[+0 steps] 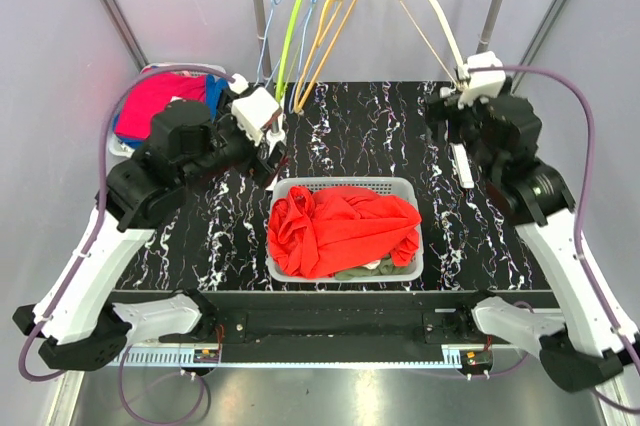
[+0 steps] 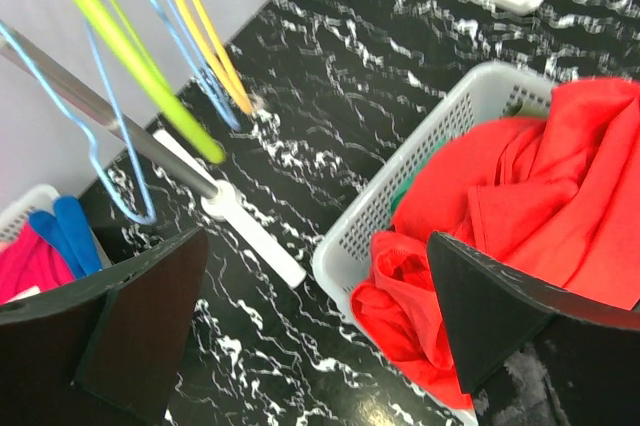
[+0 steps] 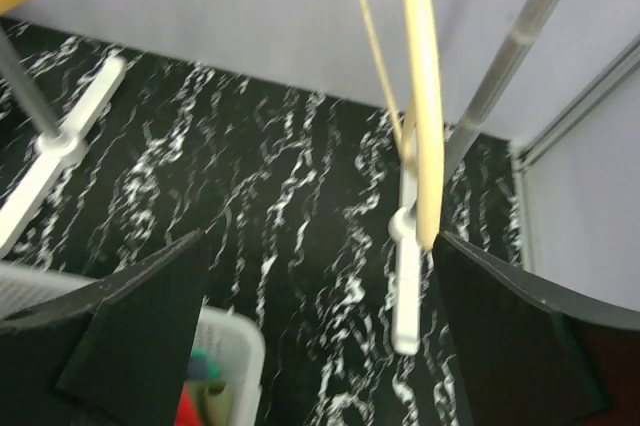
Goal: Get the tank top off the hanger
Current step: Place the hanger at the clothesline, then reset both arms
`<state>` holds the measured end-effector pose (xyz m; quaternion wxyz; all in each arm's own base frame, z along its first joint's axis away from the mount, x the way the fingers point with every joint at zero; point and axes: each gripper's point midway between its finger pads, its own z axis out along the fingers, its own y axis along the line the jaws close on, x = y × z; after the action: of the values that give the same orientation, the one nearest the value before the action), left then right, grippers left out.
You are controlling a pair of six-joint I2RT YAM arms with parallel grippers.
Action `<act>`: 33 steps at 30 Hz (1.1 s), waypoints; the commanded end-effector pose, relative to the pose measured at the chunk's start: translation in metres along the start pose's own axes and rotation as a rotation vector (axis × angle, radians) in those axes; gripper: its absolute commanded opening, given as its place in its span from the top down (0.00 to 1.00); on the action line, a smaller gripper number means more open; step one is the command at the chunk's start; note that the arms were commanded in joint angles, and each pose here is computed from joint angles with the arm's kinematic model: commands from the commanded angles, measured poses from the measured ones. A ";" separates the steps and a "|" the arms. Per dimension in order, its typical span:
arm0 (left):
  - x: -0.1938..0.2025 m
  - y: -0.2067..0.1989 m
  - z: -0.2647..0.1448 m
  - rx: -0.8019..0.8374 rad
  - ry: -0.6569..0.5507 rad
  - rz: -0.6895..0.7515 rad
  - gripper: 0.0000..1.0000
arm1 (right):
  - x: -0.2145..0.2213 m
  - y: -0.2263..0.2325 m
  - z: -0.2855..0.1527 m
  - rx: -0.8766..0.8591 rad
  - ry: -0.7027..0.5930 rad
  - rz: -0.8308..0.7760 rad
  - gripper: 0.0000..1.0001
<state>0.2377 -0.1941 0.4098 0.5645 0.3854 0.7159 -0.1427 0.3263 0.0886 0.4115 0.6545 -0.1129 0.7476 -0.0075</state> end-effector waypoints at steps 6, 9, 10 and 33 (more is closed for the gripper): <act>0.034 0.002 0.003 -0.032 0.002 0.002 0.01 | 0.099 0.020 -0.054 -0.074 0.221 0.207 0.00; 0.059 0.002 0.007 -0.045 0.031 0.005 0.01 | 0.121 0.013 -0.064 -0.020 0.268 0.232 0.00; 0.079 -0.001 0.014 -0.037 0.073 0.009 0.01 | 0.125 0.011 -0.067 -0.007 0.272 0.232 0.00; 0.231 0.160 0.006 -0.456 -0.072 -0.551 0.01 | 0.123 -0.001 -0.068 0.086 0.200 0.334 0.00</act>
<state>0.3228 -0.0076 0.2112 0.5397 0.0436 0.8271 -0.1507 0.2350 0.0554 0.3000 0.5660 0.0168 0.8224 0.0551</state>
